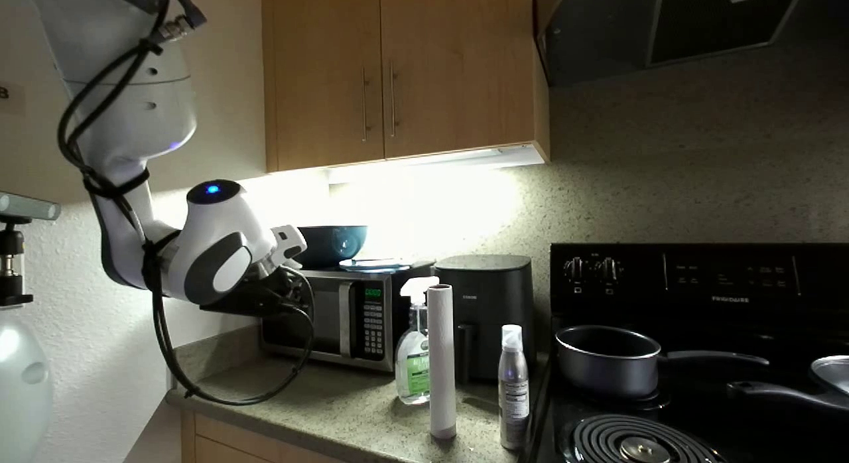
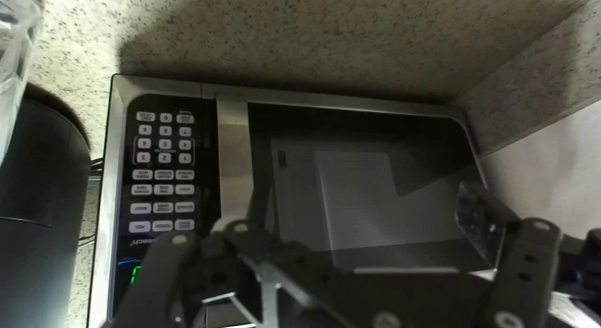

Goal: Open the microwave door

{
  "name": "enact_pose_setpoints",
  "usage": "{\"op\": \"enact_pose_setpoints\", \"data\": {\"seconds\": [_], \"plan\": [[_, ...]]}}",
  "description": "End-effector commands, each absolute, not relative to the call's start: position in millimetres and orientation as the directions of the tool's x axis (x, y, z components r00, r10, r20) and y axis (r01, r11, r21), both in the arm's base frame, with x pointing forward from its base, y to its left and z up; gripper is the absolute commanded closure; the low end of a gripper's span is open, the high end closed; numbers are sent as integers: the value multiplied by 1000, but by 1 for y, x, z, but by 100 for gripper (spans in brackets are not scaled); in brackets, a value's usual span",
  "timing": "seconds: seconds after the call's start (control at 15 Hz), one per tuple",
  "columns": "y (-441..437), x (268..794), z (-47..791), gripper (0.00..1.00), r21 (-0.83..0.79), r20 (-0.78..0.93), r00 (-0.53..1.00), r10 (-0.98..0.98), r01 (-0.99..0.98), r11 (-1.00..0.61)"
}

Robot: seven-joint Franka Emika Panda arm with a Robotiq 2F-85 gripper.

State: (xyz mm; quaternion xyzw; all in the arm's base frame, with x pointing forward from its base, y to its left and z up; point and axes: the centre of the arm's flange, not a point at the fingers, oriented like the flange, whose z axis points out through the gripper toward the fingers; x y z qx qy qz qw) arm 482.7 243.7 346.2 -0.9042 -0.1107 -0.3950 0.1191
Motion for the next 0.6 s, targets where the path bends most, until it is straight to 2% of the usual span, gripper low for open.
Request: {"op": "enact_pose_setpoints", "data": {"seconds": [0.0,0.27,0.53], "plan": [[242,486,341,0,-126,742,663,103,288,-949],[240,495,335,0,-104,780,619,91,271,-957],[229,526,348,0,-66,827,557,77,232,-970]]}}
